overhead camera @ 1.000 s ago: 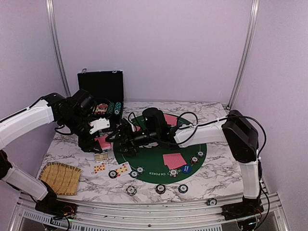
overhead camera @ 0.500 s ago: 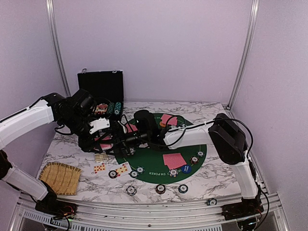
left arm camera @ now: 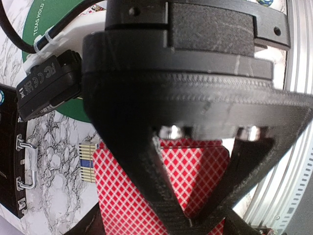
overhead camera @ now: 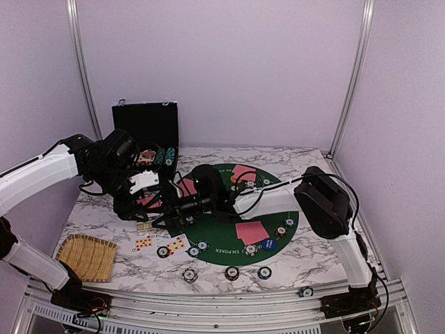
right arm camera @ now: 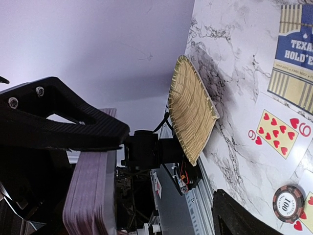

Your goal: Distribute texas hold em gaming equipment

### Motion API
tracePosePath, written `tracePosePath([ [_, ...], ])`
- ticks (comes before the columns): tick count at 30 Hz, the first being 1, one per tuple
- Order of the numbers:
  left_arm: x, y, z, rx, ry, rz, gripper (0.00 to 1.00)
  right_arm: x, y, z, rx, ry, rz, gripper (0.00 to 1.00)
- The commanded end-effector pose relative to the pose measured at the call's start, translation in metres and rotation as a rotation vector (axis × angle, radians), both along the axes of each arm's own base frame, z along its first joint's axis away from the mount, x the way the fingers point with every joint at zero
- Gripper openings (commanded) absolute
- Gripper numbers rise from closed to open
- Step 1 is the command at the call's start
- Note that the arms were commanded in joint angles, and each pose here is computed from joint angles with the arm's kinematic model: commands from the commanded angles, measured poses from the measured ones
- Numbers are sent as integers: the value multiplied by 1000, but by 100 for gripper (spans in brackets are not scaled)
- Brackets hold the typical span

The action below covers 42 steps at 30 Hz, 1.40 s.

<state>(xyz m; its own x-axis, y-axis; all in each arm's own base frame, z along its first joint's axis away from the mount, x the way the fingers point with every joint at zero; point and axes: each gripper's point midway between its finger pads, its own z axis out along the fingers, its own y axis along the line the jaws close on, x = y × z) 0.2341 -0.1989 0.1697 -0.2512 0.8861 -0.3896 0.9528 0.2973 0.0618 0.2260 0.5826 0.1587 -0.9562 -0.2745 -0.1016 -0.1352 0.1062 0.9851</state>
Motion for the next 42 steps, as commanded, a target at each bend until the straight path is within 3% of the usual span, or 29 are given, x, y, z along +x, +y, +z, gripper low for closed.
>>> tracePosePath([
  [1, 0, -3, 11, -34, -10, -4, 0, 11, -11, 1, -10, 2, -41, 79],
  [27, 1, -1, 11, -24, -19, 0, 0, 21, -43, 26, 5, -30, -91, 30],
  [34, 1, -1, 10, -19, -16, 1, 0, 19, -45, 36, 23, -39, -93, 21],
  [36, 1, -1, 9, -15, -17, 1, 0, 18, -45, 37, 26, -38, -92, 23],
  [40, 1, 0, 7, -13, -14, 1, 0, 13, -39, 38, 28, -48, -73, 57],
  [42, 0, -1, 8, -16, -12, -1, 0, 11, -34, 38, 24, -58, -67, 67],
])
